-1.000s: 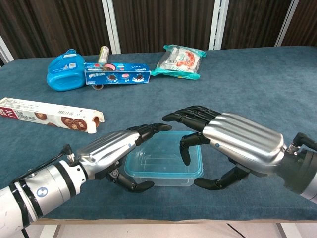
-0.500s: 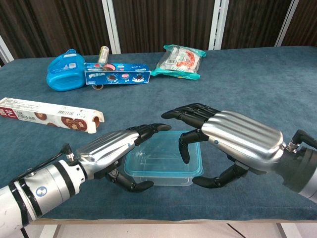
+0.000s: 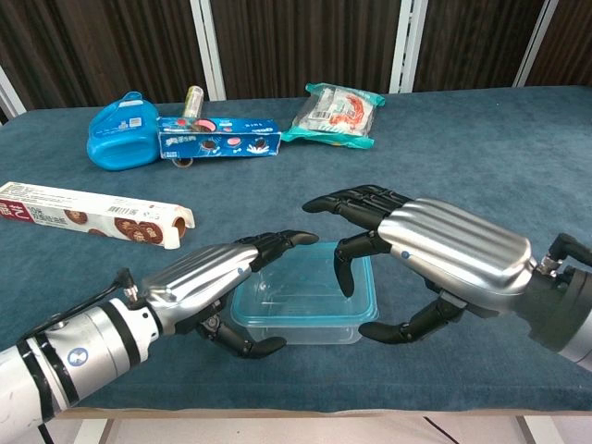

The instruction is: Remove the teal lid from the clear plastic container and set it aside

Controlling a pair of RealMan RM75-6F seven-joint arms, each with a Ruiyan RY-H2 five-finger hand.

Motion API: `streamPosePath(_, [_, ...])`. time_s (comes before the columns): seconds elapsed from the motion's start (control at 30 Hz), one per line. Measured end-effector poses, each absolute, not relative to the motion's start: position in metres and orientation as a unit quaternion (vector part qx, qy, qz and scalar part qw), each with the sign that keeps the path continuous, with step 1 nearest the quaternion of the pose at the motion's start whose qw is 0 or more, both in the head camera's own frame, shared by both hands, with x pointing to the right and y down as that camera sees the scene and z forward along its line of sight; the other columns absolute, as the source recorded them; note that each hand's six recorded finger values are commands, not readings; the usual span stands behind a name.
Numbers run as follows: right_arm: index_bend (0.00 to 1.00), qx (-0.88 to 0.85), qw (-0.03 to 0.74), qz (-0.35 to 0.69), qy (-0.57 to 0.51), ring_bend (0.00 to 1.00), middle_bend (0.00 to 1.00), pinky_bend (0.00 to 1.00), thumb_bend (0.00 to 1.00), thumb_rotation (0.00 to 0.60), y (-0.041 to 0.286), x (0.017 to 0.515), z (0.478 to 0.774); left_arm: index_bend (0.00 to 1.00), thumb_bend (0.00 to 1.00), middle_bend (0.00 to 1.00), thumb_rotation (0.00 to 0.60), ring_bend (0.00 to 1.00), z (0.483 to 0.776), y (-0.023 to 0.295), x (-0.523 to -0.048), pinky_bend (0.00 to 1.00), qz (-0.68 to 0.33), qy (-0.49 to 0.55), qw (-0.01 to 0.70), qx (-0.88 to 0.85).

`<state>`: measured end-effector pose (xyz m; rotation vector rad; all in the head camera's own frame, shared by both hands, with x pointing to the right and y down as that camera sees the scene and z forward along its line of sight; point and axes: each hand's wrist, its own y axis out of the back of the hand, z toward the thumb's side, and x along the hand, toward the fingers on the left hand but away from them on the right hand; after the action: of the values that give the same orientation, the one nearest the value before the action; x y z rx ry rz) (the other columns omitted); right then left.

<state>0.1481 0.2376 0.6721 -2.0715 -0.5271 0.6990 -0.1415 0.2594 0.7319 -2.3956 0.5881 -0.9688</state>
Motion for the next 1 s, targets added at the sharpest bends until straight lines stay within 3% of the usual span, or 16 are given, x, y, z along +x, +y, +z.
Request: streamPosePath(1.0, [0.54, -0.826, 0.439, 0.275, -0.225, 0.0, 0.05, 0.0, 0.22, 0.6, 0.225, 0.146, 0.663, 0.04, 0.28, 0.2, 0.6, 0.1, 0.732, 0.264, -0.14, 0.18, -0.353, 0.209, 0.244, -0.879])
